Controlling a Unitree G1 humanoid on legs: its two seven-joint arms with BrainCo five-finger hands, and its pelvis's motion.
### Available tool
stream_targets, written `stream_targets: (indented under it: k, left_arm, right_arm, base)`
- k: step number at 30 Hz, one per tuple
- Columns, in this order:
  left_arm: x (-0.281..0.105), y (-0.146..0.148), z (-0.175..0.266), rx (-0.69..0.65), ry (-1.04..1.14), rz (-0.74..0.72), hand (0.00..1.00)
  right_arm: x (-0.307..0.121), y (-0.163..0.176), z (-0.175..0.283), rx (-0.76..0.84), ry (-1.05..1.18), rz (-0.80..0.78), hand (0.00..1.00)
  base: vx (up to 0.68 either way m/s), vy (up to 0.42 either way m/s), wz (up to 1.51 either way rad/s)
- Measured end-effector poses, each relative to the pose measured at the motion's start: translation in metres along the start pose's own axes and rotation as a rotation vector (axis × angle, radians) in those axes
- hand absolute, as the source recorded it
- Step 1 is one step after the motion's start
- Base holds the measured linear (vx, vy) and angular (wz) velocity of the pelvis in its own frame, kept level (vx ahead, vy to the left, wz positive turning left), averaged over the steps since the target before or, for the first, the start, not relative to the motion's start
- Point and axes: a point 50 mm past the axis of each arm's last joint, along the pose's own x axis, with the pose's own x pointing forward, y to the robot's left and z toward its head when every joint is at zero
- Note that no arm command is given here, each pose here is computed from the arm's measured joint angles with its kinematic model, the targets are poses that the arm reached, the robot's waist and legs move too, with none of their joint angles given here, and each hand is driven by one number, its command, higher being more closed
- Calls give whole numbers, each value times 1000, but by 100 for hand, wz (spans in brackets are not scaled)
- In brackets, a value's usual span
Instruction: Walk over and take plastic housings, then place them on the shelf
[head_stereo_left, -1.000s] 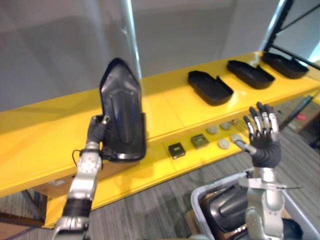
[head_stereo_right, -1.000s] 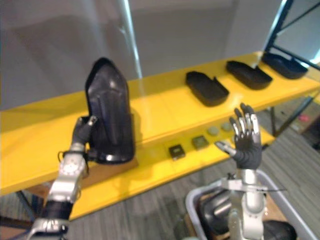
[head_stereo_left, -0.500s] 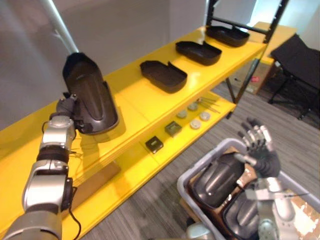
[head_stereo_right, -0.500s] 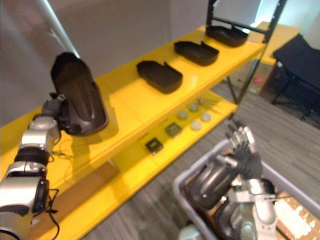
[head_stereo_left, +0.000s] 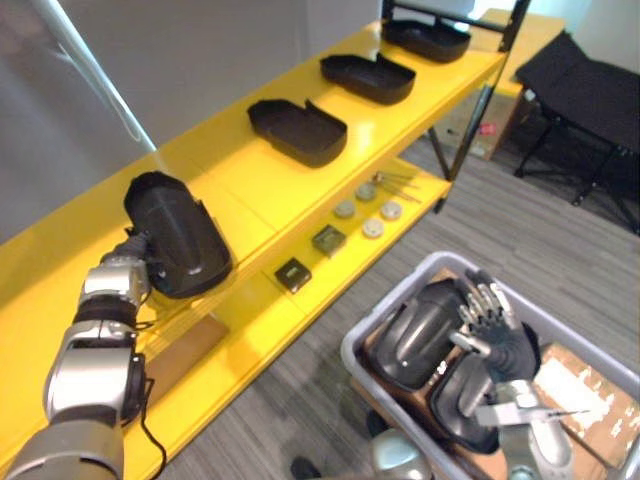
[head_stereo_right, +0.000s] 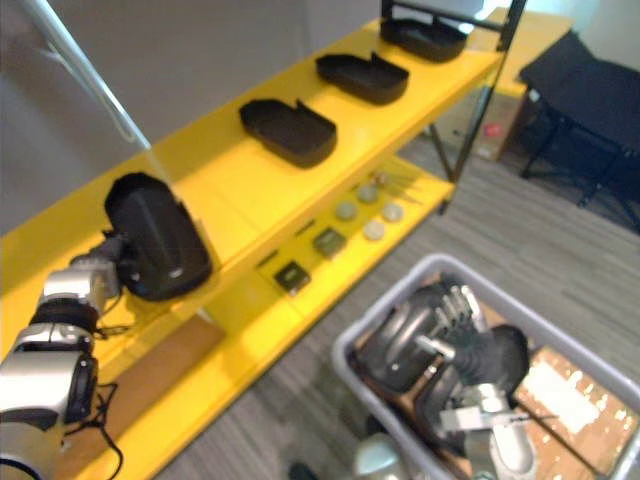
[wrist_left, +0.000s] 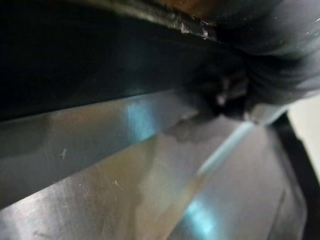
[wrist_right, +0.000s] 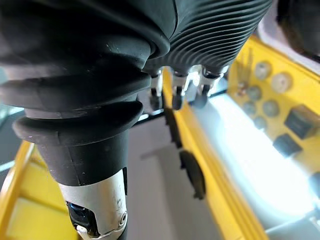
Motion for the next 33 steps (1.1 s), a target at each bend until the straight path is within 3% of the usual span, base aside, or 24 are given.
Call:
stream_targets:
  k: [4, 20, 28, 33]
  left_arm:
    - [0, 11, 4, -42, -6, 0, 0]
    - [-1, 9, 2, -248, -34, -7, 0]
    - [-14, 0, 42, -315, -235, -83, 0]
    - [-37, -6, 91, -346, -497, -93, 0]
  right_arm:
    - [2, 0, 1, 8, -10, 1, 0]
    - [3, 5, 3, 28, -40, 44, 0]
    - [14, 17, 9, 37, -135, 117, 0]
    - [19, 20, 2, 43, -136, 78, 0]
  base:
    - [0, 0, 0]
    - [-10, -8, 3]
    - [11, -6, 18]
    - [21, 3, 24]
